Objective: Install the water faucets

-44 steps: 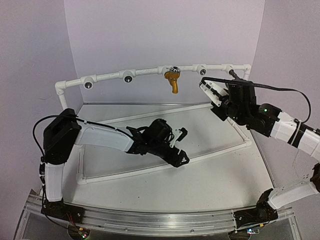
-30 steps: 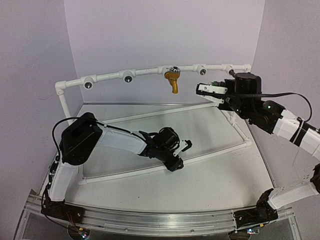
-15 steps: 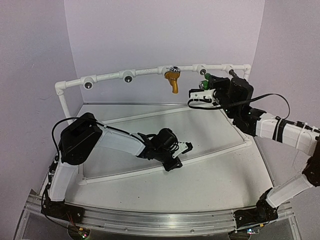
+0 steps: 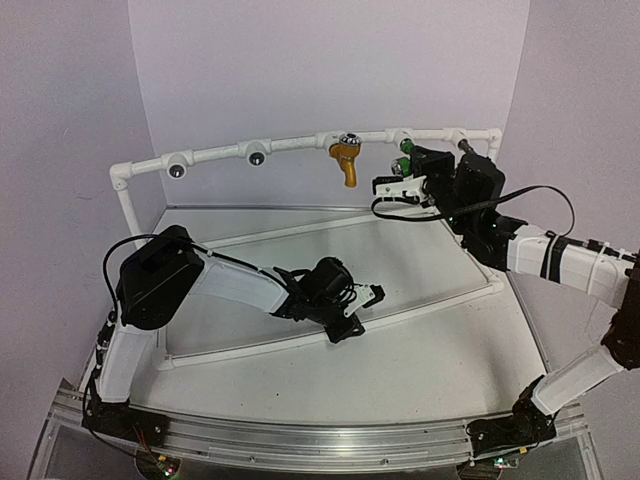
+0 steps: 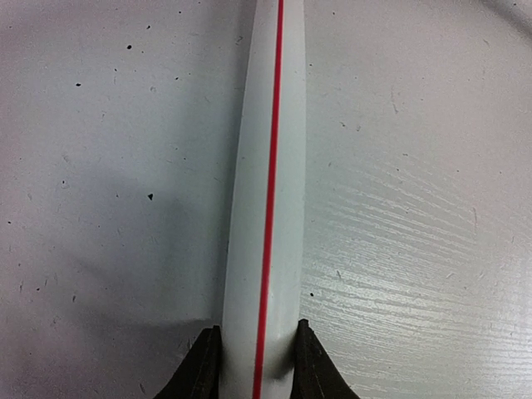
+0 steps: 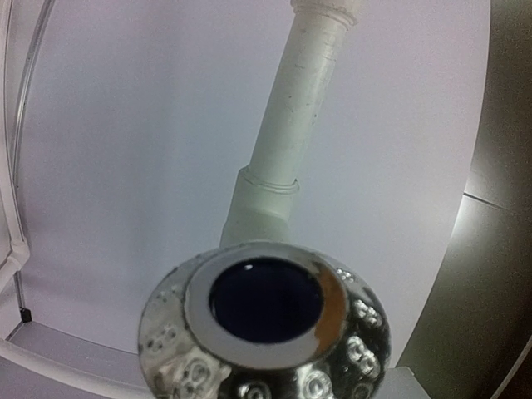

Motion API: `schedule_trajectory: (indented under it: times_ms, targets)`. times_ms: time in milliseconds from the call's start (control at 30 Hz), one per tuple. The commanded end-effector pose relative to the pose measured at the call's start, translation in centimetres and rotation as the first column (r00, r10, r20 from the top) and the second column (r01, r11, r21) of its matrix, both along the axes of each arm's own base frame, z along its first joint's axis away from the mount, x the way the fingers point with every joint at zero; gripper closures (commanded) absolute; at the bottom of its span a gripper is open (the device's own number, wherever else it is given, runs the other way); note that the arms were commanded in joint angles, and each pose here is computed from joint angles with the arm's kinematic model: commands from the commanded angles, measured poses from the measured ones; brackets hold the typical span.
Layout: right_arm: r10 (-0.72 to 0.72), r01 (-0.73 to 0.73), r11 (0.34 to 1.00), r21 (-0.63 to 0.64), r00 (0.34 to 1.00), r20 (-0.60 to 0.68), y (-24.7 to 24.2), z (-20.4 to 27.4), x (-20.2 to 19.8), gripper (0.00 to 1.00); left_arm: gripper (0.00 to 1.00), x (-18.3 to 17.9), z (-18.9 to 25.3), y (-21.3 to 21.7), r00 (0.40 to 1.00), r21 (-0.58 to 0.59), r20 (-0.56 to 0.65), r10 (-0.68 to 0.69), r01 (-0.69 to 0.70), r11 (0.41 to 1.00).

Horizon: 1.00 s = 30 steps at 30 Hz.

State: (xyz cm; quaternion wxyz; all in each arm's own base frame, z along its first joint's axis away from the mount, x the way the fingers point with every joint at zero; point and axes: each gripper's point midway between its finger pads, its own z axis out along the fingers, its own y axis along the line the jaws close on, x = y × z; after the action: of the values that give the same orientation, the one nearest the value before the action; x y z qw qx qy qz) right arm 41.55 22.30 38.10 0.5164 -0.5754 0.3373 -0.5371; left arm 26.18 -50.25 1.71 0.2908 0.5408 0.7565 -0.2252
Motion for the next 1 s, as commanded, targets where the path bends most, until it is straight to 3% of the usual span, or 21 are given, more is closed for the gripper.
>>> schedule_trajectory:
  times_ms: [0,500,967]
  targets:
    - [-0.015,0.007,0.995,0.095,0.996,0.087,-0.3,4.1,0.1,1.0,1.0,-2.7,-3.3,2.1,0.995,0.11,-0.103,0.01,0.002,0.994]
    - [-0.103,0.104,0.993,0.062,0.995,-0.009,-2.4,0.9,1.7,1.0,1.0,-3.8,-2.9,1.8,0.996,0.11,-0.087,-0.022,0.031,0.993]
    - [-0.098,0.109,0.952,0.286,0.994,-0.052,0.6,1.8,2.1,1.0,1.0,-4.8,-3.3,1.6,0.993,0.109,-0.107,-0.058,0.069,0.992]
